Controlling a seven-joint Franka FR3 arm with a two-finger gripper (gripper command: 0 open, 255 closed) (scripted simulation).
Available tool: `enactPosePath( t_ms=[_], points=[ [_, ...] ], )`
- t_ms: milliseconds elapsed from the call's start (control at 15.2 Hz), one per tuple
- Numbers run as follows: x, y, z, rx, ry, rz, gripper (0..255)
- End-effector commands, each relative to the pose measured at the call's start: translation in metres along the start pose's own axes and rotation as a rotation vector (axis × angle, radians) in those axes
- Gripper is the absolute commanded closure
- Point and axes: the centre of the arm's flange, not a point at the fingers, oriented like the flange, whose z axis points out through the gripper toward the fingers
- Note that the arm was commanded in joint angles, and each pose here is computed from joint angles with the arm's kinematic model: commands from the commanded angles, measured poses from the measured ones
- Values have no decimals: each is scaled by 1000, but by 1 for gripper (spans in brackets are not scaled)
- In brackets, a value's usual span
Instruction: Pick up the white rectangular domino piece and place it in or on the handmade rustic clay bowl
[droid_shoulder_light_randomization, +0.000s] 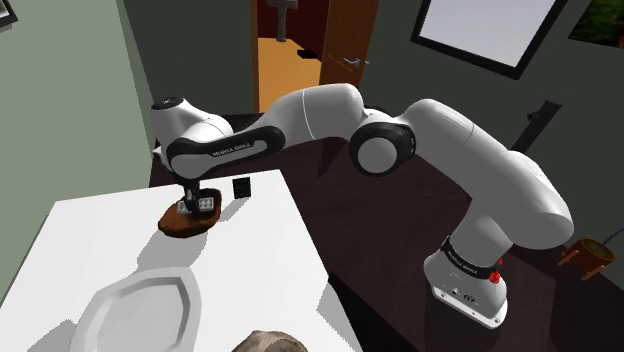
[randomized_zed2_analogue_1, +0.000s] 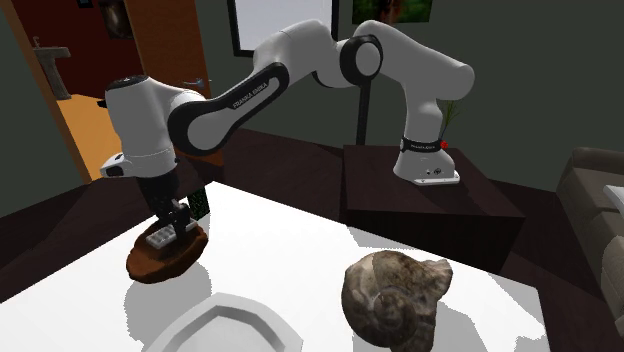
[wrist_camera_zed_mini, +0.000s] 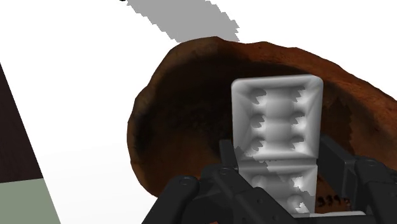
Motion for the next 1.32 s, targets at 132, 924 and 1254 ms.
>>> enactPosePath(
  t_ms=[132,924,1254],
  points=[
    [0,0,0,0,0,0,0],
    [0,0,-50,0,0,0,0],
    [0,0,-50,0,0,0,0]
  ],
)
